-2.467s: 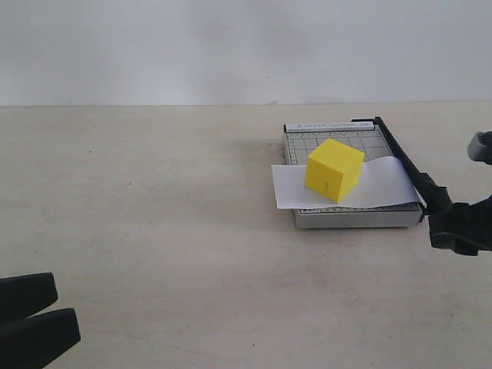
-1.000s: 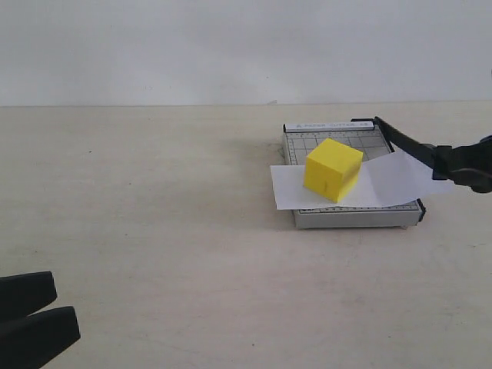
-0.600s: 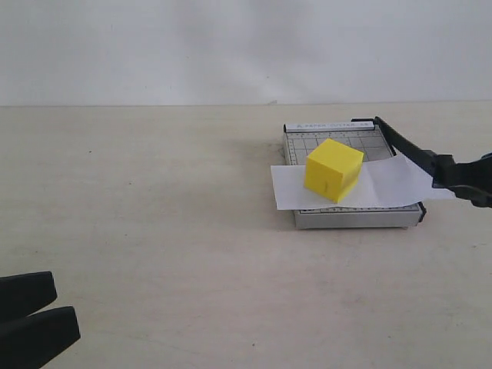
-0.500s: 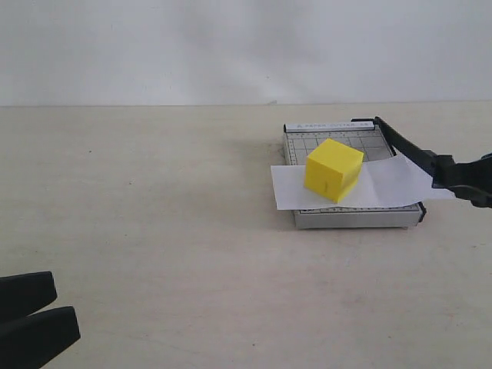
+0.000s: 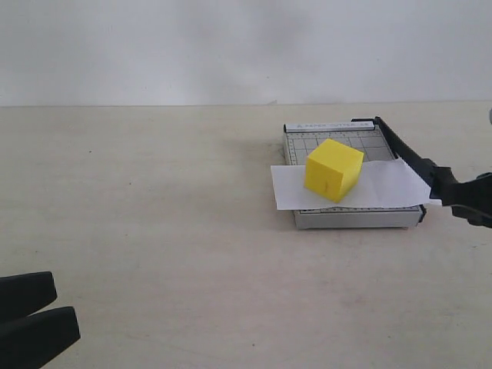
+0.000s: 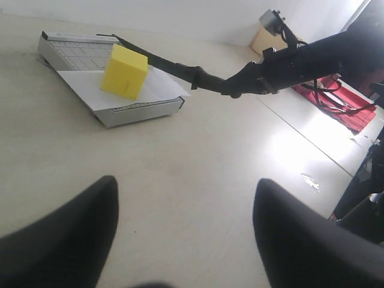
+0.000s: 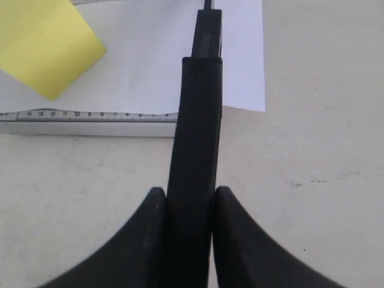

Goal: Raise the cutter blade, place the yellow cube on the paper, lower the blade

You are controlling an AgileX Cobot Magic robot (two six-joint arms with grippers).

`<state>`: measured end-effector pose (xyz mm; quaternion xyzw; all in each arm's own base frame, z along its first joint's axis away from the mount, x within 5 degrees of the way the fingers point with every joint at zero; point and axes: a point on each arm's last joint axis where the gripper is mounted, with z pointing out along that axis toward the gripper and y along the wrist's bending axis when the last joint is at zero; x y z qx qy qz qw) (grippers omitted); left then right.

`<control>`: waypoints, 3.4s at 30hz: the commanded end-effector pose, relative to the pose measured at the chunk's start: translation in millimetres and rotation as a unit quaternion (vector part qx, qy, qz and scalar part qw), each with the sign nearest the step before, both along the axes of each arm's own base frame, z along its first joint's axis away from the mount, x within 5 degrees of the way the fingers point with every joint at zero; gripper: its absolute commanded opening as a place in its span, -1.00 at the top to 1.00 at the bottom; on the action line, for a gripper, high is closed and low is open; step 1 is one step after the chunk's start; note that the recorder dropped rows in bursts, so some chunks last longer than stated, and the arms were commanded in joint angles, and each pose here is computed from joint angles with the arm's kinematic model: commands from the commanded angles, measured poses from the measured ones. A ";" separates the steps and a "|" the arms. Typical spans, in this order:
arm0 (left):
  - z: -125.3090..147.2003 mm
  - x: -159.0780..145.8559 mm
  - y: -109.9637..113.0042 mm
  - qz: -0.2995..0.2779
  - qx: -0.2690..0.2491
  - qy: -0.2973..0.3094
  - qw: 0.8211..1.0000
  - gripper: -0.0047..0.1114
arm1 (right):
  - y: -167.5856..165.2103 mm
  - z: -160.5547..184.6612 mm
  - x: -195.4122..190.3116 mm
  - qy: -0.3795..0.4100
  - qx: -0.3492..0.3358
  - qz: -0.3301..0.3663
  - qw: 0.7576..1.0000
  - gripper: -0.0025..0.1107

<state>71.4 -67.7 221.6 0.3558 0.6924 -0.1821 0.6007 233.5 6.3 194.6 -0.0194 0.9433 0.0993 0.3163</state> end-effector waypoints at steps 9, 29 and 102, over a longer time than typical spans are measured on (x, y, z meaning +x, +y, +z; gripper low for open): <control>-0.8 -0.6 0.5 0.001 -0.002 0.001 1.000 -0.14 | 8.1 -22.3 -17.1 0.061 0.016 0.042 0.997 0.96; -0.8 -0.5 0.7 0.002 -0.002 0.001 1.000 -0.14 | 8.2 -41.7 -8.7 0.082 0.025 0.039 0.996 0.96; 16.7 1.4 -0.9 -0.001 -0.008 -0.029 1.000 -0.14 | 12.1 80.8 -9.5 -0.152 0.027 0.047 0.987 -0.21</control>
